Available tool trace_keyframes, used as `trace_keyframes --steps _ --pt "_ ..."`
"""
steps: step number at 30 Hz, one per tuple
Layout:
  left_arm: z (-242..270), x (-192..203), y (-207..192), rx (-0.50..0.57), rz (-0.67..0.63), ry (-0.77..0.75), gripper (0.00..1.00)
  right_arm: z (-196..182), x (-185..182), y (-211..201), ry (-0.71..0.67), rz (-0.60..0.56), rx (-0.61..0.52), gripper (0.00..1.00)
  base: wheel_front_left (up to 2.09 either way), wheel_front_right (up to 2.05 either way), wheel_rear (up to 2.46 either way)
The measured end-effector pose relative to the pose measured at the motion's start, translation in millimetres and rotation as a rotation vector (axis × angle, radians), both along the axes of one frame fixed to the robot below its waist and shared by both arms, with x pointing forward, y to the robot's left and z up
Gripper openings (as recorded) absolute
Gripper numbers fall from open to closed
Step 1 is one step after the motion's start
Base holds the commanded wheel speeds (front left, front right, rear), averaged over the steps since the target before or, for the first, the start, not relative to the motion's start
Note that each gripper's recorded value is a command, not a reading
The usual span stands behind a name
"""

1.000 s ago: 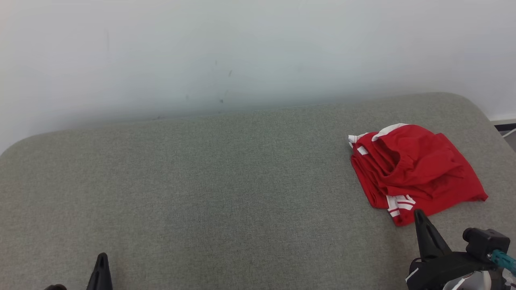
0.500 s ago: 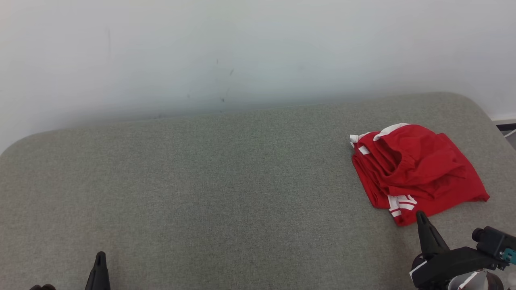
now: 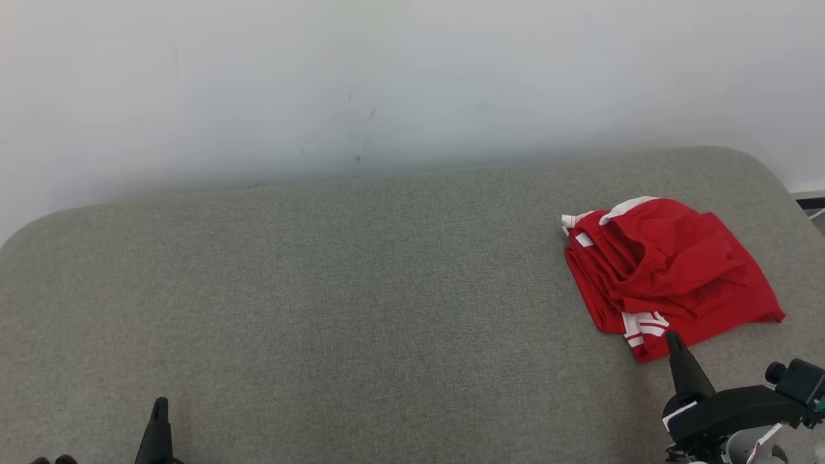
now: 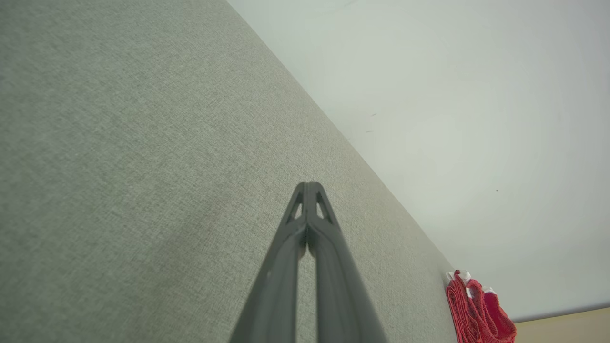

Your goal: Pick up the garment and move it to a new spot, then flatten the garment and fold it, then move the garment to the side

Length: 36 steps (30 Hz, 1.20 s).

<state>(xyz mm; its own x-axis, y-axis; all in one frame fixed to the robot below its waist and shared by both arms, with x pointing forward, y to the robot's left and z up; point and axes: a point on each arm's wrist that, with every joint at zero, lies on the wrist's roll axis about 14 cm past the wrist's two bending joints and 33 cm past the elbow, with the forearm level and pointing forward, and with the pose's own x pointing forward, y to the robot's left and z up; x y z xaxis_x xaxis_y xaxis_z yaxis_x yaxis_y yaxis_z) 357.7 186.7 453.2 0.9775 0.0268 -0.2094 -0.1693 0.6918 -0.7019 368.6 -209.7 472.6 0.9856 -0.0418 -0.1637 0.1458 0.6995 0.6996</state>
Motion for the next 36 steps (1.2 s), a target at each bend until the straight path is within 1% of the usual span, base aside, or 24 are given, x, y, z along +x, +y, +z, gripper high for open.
trace_keyframes --steps 17,36 --pt "3 7 1 -0.253 0.032 -0.008 0.00 -4 2 1 0.005 -0.031 0.257 0.00 0.00 0.00 0.00" --pt "13 14 2 -0.534 0.054 -0.054 0.00 1 7 4 -0.037 -0.059 0.545 0.00 0.00 0.00 0.00"
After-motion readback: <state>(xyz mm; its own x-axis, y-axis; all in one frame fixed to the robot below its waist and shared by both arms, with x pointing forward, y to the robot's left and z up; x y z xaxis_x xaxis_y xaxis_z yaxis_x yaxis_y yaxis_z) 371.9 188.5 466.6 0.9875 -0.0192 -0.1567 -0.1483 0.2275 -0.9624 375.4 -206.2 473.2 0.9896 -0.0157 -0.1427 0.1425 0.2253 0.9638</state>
